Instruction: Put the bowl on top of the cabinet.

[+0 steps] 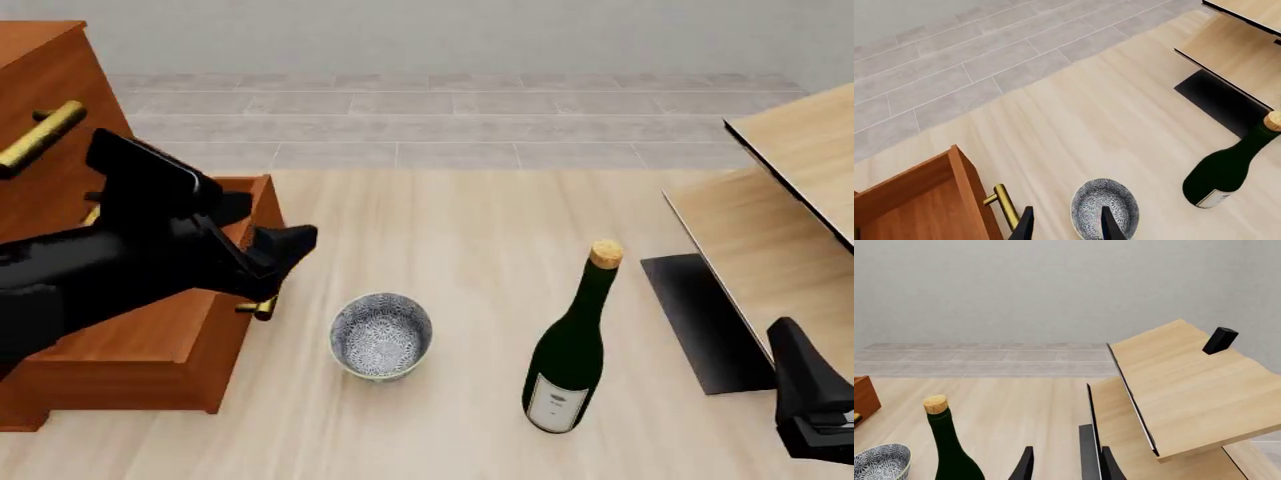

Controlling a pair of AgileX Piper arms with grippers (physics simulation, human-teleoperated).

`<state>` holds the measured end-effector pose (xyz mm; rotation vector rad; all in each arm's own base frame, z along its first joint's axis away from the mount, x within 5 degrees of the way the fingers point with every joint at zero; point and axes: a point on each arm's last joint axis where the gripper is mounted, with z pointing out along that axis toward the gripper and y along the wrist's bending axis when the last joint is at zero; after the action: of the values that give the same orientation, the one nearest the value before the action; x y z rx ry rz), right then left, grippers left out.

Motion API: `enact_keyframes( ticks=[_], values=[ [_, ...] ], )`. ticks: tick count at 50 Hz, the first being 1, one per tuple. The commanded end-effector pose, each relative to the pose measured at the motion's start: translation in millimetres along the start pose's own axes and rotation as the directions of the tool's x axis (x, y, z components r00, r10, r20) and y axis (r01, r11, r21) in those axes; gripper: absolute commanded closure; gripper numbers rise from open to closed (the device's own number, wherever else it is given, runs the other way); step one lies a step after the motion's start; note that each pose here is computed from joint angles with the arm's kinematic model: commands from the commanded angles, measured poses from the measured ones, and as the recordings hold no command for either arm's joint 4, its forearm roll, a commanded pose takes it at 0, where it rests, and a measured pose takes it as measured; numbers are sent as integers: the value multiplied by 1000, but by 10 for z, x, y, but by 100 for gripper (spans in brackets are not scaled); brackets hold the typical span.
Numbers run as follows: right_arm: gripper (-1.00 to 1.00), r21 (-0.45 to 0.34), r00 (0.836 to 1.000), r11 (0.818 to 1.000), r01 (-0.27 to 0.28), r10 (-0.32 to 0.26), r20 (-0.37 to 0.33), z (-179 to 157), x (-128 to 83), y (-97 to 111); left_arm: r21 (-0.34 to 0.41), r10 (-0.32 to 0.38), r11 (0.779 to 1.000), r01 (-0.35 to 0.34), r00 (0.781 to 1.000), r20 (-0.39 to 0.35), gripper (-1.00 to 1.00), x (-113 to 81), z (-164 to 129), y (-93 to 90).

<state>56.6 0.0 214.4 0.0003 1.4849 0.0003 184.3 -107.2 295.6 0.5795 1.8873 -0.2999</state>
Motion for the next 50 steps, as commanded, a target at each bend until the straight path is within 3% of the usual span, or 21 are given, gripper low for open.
enact_keyframes(
  ticks=[1,3,16,32,34,36,41,50],
  values=[
    [-100,0,1000,1000,0,0,0,0,0,0,27,15,1000,-14,999,-37,-100,1,90,-59],
    [-100,0,1000,1000,0,0,0,0,0,0,33,44,999,-43,998,-37,-100,27,107,-71],
    [-100,0,1000,1000,0,0,0,0,0,0,56,42,998,-37,996,-80,-100,70,258,-129],
    [-100,0,1000,1000,0,0,0,0,0,0,31,-36,999,41,987,-158,-100,215,528,-93],
    [-100,0,1000,1000,0,0,0,0,0,0,34,3,999,2,990,-144,-100,231,523,-86],
    [-100,0,1000,1000,0,0,0,0,0,0,32,-29,999,34,985,-168,-100,257,565,-95],
    [-100,0,1000,1000,0,0,0,0,0,0,37,3,999,3,986,-164,-100,312,590,-100],
    [-100,0,1000,1000,0,0,0,0,0,0,37,-6,999,12,983,-183,-100,374,684,-106]
  ],
)
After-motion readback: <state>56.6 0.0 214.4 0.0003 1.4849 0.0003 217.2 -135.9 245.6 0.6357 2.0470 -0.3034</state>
